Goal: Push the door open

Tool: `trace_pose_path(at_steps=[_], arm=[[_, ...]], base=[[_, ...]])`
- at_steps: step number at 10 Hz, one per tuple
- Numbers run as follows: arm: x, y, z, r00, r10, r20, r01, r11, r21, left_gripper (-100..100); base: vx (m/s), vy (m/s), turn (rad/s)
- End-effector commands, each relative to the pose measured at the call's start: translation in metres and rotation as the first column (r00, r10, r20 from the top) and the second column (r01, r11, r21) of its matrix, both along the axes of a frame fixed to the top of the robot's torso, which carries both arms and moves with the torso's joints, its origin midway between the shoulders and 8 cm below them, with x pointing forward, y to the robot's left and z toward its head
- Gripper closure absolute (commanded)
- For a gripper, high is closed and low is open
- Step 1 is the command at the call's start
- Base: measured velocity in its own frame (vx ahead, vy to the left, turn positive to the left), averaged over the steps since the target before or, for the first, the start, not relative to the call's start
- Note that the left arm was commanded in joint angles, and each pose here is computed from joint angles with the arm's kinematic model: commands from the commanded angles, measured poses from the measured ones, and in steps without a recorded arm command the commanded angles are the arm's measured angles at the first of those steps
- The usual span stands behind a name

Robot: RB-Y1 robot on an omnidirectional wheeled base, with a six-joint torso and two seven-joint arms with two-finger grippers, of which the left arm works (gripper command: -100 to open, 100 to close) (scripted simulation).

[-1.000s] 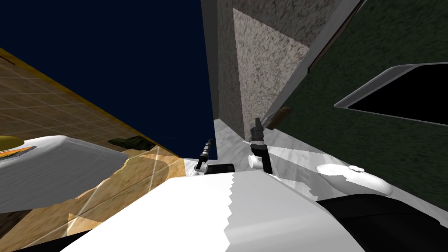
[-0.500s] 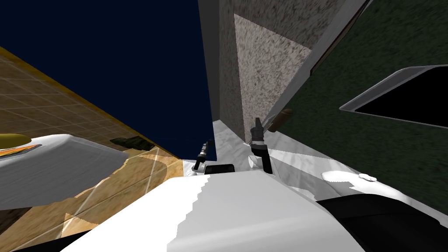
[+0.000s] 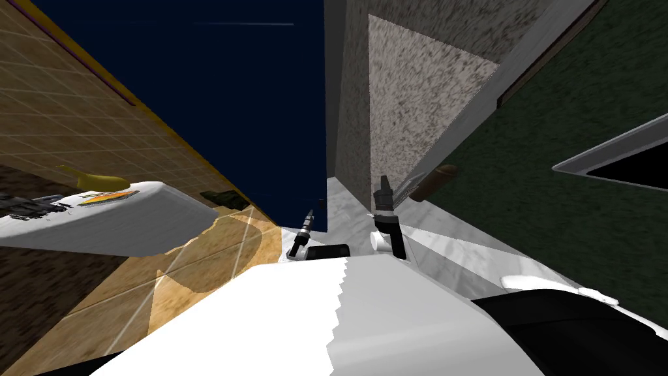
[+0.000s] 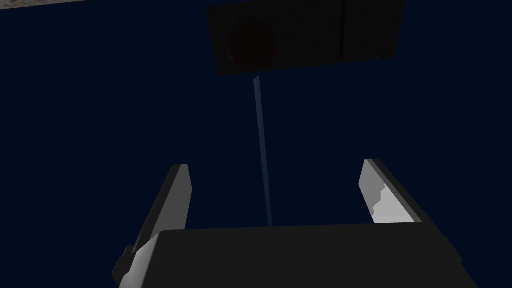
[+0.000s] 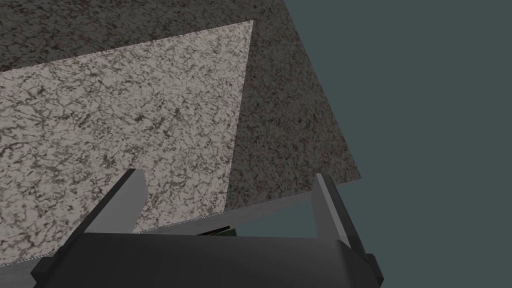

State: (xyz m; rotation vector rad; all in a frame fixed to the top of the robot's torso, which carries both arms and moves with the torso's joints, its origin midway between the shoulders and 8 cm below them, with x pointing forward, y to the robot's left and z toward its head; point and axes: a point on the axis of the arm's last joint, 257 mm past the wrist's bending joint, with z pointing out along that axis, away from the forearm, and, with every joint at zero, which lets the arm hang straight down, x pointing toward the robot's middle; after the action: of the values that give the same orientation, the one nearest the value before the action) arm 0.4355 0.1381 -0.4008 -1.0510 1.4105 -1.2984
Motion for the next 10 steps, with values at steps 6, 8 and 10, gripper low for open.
trace_pose_path(at_steps=[6,8,10], arm=[[-0.012,-0.041,0.001,0.9982,-0.060,-0.001,0.060,0.9979,-0.024,-100],[-0.009,-0.032,0.000,0.9984,-0.057,-0.001,0.057,0.9984,-0.006,-100],[-0.005,-0.030,0.000,0.9986,-0.053,0.001,0.053,0.9986,-0.003,-100]], base=[[-0.061,0.012,0.110],[0.190,-0.077,-0.010],[0.206,-0.089,-0.016]])
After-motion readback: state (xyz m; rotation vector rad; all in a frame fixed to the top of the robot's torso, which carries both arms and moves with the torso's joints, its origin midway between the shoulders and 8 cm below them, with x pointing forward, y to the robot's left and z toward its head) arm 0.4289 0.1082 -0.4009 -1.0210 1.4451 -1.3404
